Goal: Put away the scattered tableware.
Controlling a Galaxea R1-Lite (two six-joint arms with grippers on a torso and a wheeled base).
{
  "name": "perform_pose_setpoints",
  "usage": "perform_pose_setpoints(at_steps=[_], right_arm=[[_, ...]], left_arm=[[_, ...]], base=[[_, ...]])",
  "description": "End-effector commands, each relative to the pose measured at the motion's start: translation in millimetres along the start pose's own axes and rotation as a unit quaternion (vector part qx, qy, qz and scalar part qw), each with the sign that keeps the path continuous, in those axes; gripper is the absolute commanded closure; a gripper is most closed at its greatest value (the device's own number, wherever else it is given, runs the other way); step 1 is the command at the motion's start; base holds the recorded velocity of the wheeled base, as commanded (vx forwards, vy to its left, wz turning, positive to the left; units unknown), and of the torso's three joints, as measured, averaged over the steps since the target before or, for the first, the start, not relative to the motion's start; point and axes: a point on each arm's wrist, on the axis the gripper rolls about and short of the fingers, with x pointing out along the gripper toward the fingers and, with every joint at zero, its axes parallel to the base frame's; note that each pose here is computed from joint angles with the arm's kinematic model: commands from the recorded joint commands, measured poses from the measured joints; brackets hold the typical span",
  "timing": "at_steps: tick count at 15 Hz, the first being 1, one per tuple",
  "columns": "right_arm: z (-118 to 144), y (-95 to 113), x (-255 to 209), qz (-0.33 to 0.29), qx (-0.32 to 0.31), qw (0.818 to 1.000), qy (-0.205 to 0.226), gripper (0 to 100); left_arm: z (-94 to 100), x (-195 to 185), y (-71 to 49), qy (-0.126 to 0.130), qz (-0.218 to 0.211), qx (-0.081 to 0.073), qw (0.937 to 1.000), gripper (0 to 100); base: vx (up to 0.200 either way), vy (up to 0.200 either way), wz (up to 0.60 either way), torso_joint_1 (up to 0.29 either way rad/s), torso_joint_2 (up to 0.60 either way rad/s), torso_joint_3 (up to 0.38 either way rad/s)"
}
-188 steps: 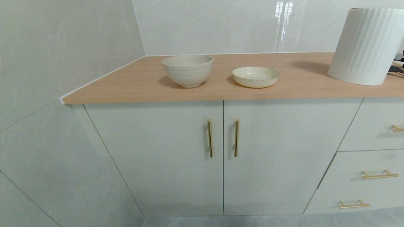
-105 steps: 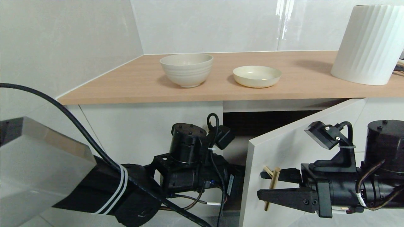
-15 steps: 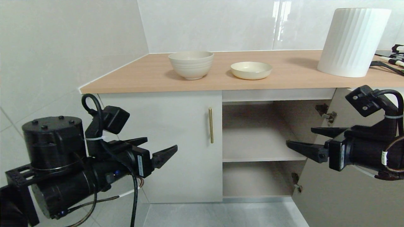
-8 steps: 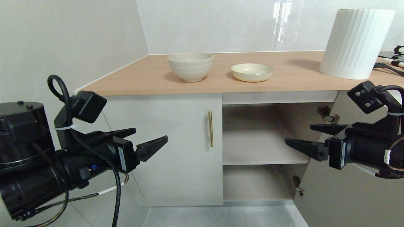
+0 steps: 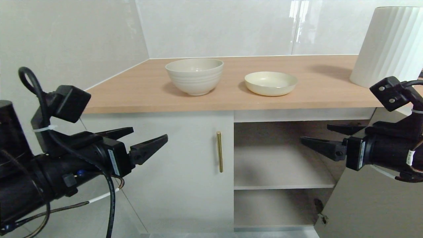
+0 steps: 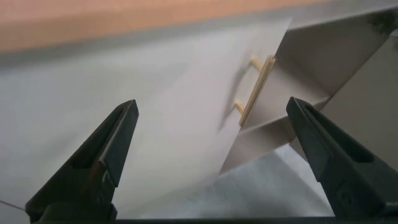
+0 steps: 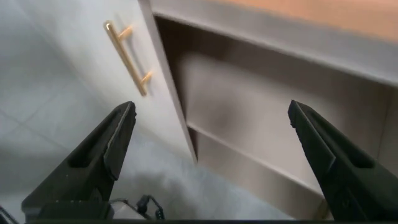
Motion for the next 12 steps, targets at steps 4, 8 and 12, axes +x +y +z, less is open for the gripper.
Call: perform_pose_setpoints(at_steps=[4, 8, 12], right_arm=[[8.8, 5.7, -4.9, 0.000, 0.022, 1.000, -0.019, 0], [10.8, 6.7, -6.6, -0.013, 0.022, 0.999, -0.025, 0], [9.5, 7.0, -6.1, -0.013, 0.020, 0.999, -0.022, 0]], left_arm=[[19.2, -26.8, -4.3, -0.020, -0.010, 0.001, 0.9997, 0], [18.2, -25.1, -4.3, -0.016, -0.013, 0.000, 0.9998, 0], [17.6, -24.3, -4.2, -0.014, -0.013, 0.000, 0.9998, 0]], base=[[0.000, 0.000, 0.00, 0.000, 0.00, 0.000], [0.000, 0.000, 0.00, 0.000, 0.00, 0.000], [0.000, 0.000, 0.00, 0.000, 0.00, 0.000]])
